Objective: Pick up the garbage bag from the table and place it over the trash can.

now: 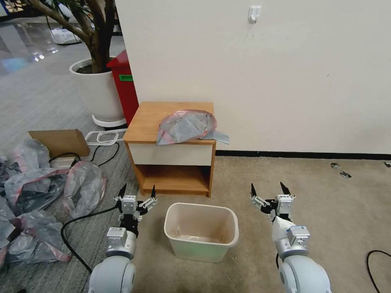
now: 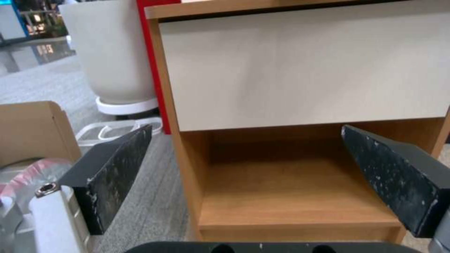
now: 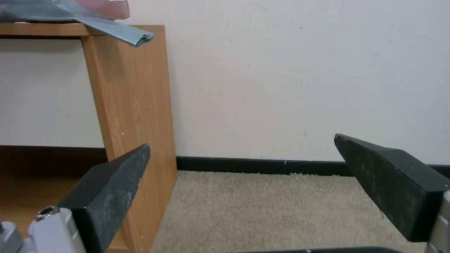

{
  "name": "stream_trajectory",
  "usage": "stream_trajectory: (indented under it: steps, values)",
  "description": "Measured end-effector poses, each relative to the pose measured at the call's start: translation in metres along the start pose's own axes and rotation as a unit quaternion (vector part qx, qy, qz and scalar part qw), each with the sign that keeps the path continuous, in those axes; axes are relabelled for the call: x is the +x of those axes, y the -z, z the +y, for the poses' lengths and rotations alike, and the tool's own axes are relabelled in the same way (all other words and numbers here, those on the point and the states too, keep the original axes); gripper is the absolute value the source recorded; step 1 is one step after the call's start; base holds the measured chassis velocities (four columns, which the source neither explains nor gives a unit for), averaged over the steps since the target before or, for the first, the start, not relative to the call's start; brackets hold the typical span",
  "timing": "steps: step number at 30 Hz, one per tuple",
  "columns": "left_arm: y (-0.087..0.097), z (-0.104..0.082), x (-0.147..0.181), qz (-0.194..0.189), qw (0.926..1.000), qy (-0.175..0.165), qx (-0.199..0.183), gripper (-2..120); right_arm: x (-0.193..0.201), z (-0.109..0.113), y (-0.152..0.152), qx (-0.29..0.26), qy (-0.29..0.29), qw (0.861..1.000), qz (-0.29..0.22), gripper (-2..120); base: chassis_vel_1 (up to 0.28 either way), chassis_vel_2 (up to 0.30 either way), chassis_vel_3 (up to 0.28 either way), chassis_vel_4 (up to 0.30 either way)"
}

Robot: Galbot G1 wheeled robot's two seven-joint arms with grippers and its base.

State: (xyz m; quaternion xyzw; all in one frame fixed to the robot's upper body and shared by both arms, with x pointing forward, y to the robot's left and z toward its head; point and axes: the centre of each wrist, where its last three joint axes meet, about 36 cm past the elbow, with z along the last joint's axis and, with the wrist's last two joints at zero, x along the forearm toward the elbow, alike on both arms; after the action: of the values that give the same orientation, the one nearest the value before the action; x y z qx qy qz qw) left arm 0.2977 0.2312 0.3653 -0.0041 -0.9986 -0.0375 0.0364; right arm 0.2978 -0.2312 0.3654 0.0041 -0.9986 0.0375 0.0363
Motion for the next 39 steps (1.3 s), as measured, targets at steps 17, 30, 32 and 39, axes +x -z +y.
stream_trajectory:
  steps: [17, 30, 32, 39]
  values:
    - [0.0, 0.0, 0.0, 0.0, 1.0, 0.0, 0.0, 100, 0.0, 0.0, 0.0, 0.0, 0.0, 1.0, 0.0, 100, 0.0, 0.0, 0.0, 0.0]
    - [0.0, 0.0, 0.0, 0.0, 1.0, 0.0, 0.0, 100, 0.0, 0.0, 0.0, 0.0, 0.0, 1.0, 0.0, 100, 0.0, 0.0, 0.0, 0.0]
    - [0.0, 0.002, 0.001, 0.0, 1.0, 0.0, -0.001, 100, 0.001, 0.0, 0.001, 0.0, 0.0, 1.0, -0.001, 100, 0.0, 0.0, 0.0, 0.0]
    - [0.01, 0.063, 0.028, -0.031, 0.999, 0.017, -0.029, 100, 0.033, 0.005, 0.034, -0.019, -0.013, 0.999, -0.049, 100, 0.0, 0.0, 0.0, 0.0]
